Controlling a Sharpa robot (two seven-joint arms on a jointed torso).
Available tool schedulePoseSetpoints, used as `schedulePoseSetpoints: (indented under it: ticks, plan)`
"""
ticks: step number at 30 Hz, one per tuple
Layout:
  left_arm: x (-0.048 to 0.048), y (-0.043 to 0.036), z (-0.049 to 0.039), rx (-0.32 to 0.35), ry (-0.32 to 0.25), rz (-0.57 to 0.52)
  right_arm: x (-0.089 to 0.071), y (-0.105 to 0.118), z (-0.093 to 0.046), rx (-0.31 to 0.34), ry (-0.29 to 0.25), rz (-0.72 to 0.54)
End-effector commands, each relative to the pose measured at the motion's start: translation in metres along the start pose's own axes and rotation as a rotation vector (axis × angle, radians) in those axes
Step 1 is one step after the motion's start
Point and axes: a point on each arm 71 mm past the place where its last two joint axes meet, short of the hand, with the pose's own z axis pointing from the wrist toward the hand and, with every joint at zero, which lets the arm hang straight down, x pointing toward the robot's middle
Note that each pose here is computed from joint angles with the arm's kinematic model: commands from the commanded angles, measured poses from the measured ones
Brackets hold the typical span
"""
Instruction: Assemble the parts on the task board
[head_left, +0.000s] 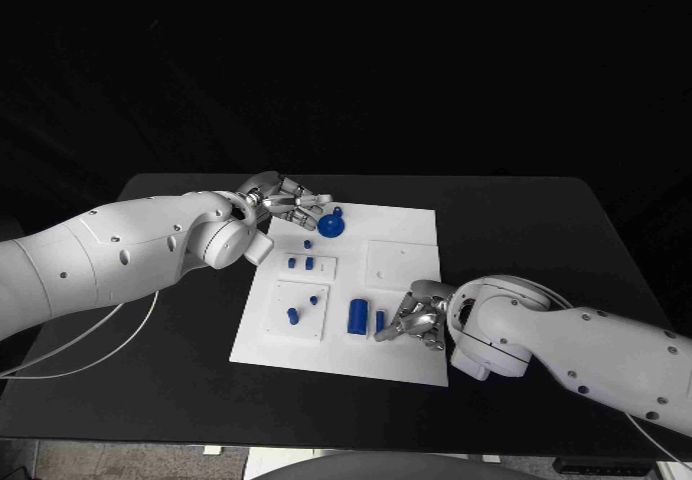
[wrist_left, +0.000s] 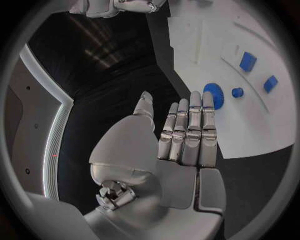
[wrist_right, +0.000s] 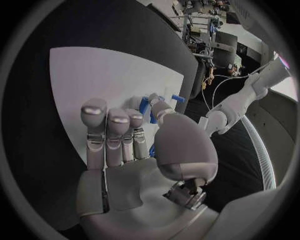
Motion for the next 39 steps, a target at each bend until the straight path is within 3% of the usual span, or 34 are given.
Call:
schedulePoseSetpoints:
  ticks: [1, 16, 31, 39]
  plan:
    - [0.0019, -0.0017, 0.0004, 0.006, 0.016, 0.002, 0.001, 0.000, 0.001, -0.008, 0.007, -0.022]
    - [0.0016, -0.0014, 0.0006, 0.004, 0.016, 0.002, -0.004, -0.005, 0.005, 0.017, -0.034, -0.012]
    - [0.0023, -0.0016, 0.0006, 0.003, 0.019, 0.003, -0.002, -0.010, 0.011, 0.047, -0.012, -0.029]
    - [0.0006, -0.0026, -0.0001, 0.021, 0.000, 0.002, -0.007, -0.016, 0.011, 0.006, -0.038, 0.046]
